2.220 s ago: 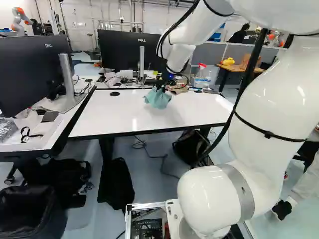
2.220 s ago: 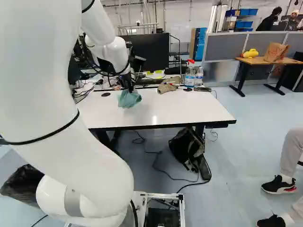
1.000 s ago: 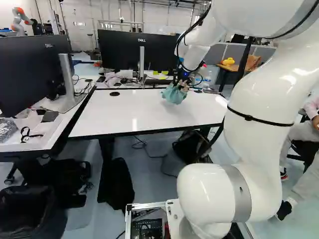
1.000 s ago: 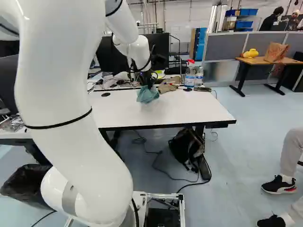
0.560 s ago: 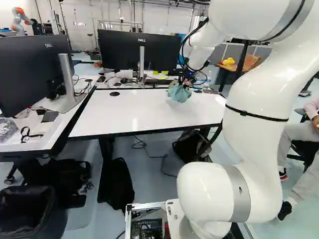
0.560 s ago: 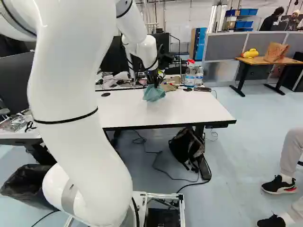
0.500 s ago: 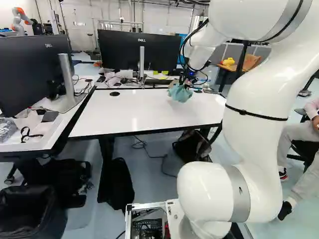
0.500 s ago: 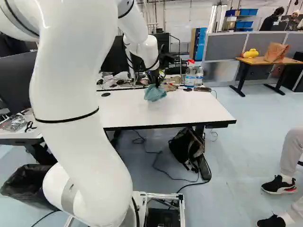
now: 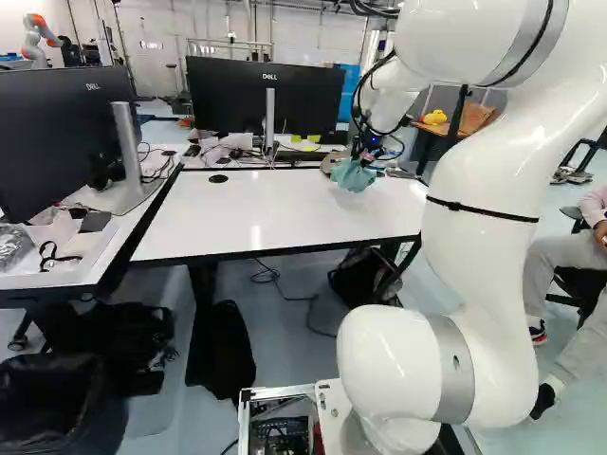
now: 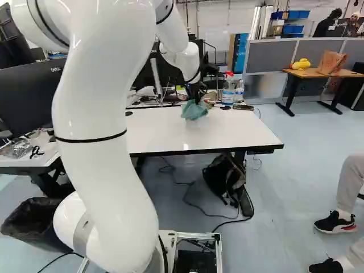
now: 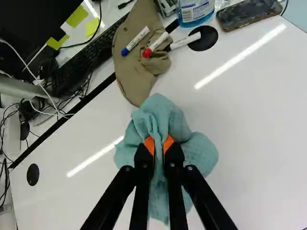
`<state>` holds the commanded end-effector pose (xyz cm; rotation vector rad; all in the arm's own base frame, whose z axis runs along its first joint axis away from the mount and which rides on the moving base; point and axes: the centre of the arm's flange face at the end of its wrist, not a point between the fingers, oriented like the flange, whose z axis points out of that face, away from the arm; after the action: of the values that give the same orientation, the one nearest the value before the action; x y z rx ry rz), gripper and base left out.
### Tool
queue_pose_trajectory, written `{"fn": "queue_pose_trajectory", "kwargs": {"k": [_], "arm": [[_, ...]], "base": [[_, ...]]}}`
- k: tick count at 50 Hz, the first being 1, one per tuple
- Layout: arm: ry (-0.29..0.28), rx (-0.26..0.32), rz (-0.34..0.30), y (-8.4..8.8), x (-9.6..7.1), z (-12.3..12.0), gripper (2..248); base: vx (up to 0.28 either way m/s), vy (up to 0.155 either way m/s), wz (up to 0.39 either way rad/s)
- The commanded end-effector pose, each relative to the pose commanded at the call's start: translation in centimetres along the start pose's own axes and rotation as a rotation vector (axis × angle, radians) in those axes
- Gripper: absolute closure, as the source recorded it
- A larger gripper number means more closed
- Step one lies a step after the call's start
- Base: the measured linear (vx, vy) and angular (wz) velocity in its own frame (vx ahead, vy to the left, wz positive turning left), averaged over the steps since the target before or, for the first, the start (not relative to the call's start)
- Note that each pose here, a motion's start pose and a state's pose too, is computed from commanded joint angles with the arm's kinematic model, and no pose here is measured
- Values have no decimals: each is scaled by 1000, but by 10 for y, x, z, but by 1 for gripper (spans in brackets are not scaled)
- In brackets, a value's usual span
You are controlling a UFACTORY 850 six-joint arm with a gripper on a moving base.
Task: Clean the table with the green towel
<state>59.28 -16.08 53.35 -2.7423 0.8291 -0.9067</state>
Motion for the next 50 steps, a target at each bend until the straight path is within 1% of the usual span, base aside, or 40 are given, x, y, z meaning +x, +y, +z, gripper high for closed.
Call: {"fn": "queue_pose_trajectory", "kwargs": {"k": [50], "arm": [[73, -42, 80, 56, 74, 33, 209]], "base": [[0, 0, 0]]}}
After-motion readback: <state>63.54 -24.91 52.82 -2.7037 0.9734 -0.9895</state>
